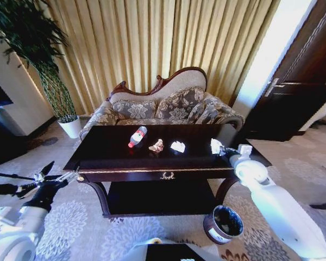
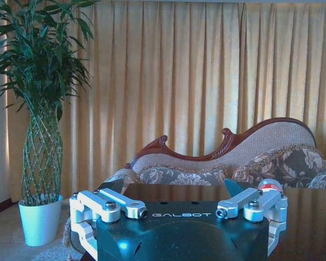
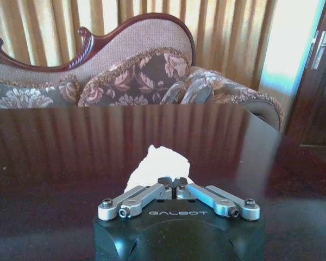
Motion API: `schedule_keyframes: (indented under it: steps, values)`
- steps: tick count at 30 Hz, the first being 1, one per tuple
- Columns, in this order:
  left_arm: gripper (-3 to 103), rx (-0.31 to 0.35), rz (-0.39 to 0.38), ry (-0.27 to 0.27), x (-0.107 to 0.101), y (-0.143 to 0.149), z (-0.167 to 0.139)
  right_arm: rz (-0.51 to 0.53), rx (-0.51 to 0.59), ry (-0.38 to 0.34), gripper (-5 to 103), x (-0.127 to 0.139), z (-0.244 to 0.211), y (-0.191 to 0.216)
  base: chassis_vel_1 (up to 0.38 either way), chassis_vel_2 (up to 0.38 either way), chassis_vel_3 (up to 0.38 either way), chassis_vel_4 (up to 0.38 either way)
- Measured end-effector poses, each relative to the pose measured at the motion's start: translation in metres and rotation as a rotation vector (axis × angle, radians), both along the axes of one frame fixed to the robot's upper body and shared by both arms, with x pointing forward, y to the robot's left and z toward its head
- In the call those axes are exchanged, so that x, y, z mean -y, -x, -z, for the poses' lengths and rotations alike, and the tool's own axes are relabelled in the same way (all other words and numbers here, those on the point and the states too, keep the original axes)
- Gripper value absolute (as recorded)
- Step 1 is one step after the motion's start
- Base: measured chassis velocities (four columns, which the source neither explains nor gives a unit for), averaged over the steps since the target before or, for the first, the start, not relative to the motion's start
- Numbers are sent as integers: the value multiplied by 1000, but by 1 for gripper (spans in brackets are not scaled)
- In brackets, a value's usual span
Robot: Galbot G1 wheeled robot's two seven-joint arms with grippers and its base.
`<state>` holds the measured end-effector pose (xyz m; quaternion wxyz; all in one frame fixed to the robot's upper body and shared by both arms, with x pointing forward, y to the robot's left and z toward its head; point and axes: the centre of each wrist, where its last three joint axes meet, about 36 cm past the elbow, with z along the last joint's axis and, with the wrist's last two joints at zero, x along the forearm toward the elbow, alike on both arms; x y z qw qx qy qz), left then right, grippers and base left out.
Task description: Move to the front of the table and place the trash on the table into the trash bin.
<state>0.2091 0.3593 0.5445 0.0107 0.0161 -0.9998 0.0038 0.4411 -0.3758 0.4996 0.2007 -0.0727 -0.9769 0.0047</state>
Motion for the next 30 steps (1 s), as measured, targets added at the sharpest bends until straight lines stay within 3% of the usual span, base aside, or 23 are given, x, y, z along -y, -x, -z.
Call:
schedule_keyframes:
  steps: [7,12,17,21,30]
  values:
    - [100,3,2,0,1,0,-1,-44,157,-43,0,-2,-4,13,0,0,0,0]
    - [100,9,7,-2,3,0,-3,-143,319,-96,0,-17,-23,49,0,0,0,0]
    - [100,10,11,-3,4,-1,-4,-171,364,-108,0,-28,-28,75,0,0,0,0]
    - [100,14,28,-6,3,-3,-7,-192,379,-79,0,-40,-20,99,0,0,0,0]
    - [100,10,28,13,8,-6,-16,-204,372,-77,0,-58,-14,120,0,0,0,0]
